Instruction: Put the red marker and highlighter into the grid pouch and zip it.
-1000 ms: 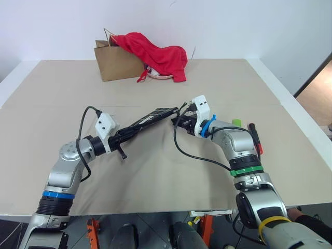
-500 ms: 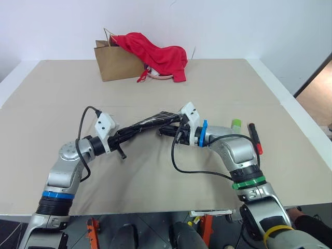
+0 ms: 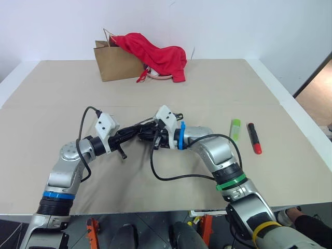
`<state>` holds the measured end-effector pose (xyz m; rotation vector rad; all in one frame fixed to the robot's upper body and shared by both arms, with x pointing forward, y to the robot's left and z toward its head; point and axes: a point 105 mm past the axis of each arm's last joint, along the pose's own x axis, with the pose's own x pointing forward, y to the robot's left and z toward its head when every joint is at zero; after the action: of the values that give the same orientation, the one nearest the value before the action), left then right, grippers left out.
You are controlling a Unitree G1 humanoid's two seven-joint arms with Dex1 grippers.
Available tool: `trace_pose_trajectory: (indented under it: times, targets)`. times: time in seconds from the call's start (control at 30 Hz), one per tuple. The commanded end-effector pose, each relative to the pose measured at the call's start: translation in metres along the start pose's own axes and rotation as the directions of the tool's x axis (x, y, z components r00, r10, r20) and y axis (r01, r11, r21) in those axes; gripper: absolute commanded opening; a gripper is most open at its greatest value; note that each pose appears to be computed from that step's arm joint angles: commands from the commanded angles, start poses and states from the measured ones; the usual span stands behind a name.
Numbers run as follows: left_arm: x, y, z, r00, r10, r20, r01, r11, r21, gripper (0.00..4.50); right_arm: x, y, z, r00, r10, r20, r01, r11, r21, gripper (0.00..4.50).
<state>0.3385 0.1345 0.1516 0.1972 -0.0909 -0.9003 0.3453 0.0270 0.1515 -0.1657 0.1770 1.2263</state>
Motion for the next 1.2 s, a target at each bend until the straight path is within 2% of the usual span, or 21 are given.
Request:
trace_pose_trajectory:
  times: [0.03,0.13,0.3,0.33,0.4,0.63,0.67,0.73,0.83,0.9,0.93,1.0,1.07,1.2]
  targets:
    - [0.003,0.0,0.013,0.999,-0.013,0.046,0.012,1.0,0.022,0.0,0.013,0.004,0.023,0.999,-0.013,0.049,0.015,0.999,-0.032,0.02]
    - [0.004,0.0,0.013,0.999,-0.014,0.047,0.013,1.0,0.021,0.0,0.017,0.005,0.025,0.999,-0.014,0.051,0.015,1.0,-0.023,0.02]
    - [0.003,-0.001,0.012,0.999,-0.012,0.047,0.011,1.0,0.018,0.0,0.0,0.009,0.022,0.999,0.025,0.046,-0.025,1.0,-0.016,1.73]
    - [0.003,-0.002,0.012,0.999,-0.011,0.048,0.01,1.0,0.018,0.0,-0.005,0.009,0.023,0.998,0.03,0.049,-0.029,0.999,-0.016,2.24]
    - [0.003,-0.002,0.012,0.999,-0.009,0.051,0.008,1.0,0.016,0.0,-0.027,0.011,0.027,0.997,0.058,0.059,-0.058,0.998,-0.013,2.88]
    - [0.001,-0.007,0.016,0.996,-0.008,0.089,0.008,1.0,-0.002,0.0,-0.127,0.023,0.024,0.999,0.051,0.002,-0.051,0.995,-0.086,2.88]
    - [0.001,-0.007,0.016,0.995,-0.007,0.095,0.008,1.0,-0.005,0.0,-0.135,0.021,0.023,1.0,0.021,-0.008,-0.021,0.996,-0.087,2.88]
    - [0.0,-0.009,0.016,0.995,-0.004,0.105,0.005,1.0,-0.014,0.0,-0.162,0.001,0.016,0.991,-0.131,-0.04,0.127,0.988,-0.086,2.88]
    - [0.001,-0.012,0.014,0.993,0.0,0.115,0.003,1.0,-0.029,0.0,-0.212,-0.05,0.007,0.881,-0.469,-0.062,0.467,0.883,-0.038,2.88]
    - [0.002,-0.014,0.013,0.993,-0.001,0.119,0.005,0.999,-0.037,0.0,-0.24,-0.073,-0.003,0.777,-0.62,-0.105,0.622,0.783,-0.022,2.88]
    - [0.003,-0.016,0.013,0.992,0.0,0.122,0.006,0.999,-0.041,0.0,-0.256,-0.086,-0.01,0.704,-0.699,-0.127,0.704,0.71,0.0,2.88]
    - [0.005,-0.017,0.012,0.992,-0.001,0.127,0.007,0.999,-0.047,0.0,-0.28,-0.102,-0.024,0.581,-0.794,-0.178,0.806,0.592,-0.006,2.88]
    - [0.007,-0.019,0.012,0.991,-0.003,0.13,0.01,0.999,-0.049,0.0,-0.294,-0.112,-0.038,0.49,-0.844,-0.219,0.865,0.502,-0.003,2.88]
    - [0.009,-0.021,0.012,0.991,-0.007,0.134,0.014,0.999,-0.051,0.0,-0.31,-0.121,-0.053,0.392,-0.887,-0.245,0.917,0.399,0.025,2.88]
